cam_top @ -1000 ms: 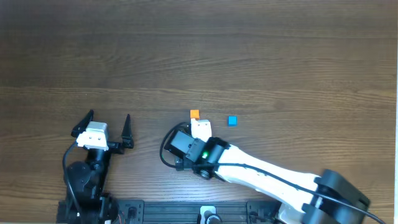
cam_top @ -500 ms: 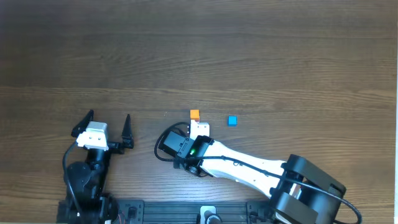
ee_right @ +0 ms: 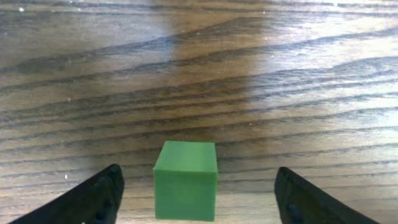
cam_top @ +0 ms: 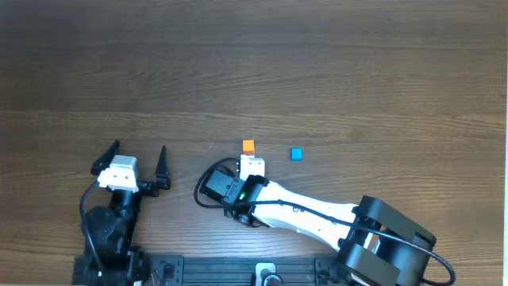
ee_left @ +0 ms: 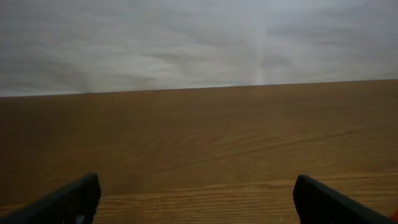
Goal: Stack Cubes
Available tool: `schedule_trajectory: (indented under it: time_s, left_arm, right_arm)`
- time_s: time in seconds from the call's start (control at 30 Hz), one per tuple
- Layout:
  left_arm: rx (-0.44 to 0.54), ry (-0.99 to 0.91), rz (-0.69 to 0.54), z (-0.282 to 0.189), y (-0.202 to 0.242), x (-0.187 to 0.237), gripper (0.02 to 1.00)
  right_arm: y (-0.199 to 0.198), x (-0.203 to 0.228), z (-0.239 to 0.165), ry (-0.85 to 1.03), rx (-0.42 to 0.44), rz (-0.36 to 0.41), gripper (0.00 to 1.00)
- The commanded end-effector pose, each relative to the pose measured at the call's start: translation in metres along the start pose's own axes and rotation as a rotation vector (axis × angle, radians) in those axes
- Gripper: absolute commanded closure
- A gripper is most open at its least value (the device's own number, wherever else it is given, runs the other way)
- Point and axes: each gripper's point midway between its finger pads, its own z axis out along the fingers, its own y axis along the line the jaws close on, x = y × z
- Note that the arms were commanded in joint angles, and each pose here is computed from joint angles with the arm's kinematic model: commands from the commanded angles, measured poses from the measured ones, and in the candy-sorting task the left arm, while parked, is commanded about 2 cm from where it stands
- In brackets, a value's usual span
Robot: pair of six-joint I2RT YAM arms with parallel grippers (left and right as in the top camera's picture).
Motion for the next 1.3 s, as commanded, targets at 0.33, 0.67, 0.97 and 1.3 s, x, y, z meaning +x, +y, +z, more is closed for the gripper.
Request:
schedule_trajectory:
  time_s: [0.33, 0.67, 0.97, 1.3]
  left_arm:
    - [-0.005, -0.001, 0.014, 0.000, 0.001, 0.001, 0.018]
    - [-0.005, -0.001, 0.014, 0.000, 0.001, 0.001, 0.018]
    - [-0.005, -0.001, 0.014, 0.000, 0.001, 0.001, 0.018]
    - [-0.005, -0.001, 0.014, 0.000, 0.001, 0.001, 0.018]
  right_arm:
    - [0.008, -0.004, 0.006, -0.022, 0.004, -0.008, 0.476]
    - [0.014, -0.004, 0.009, -0.024, -0.014, -0.006, 0.540]
    - [0.013, -0.004, 0.009, -0.024, -0.013, -0.006, 0.768]
    - [0.010, -0.014, -0.009, -0.058, 0.002, -0.003, 0.873]
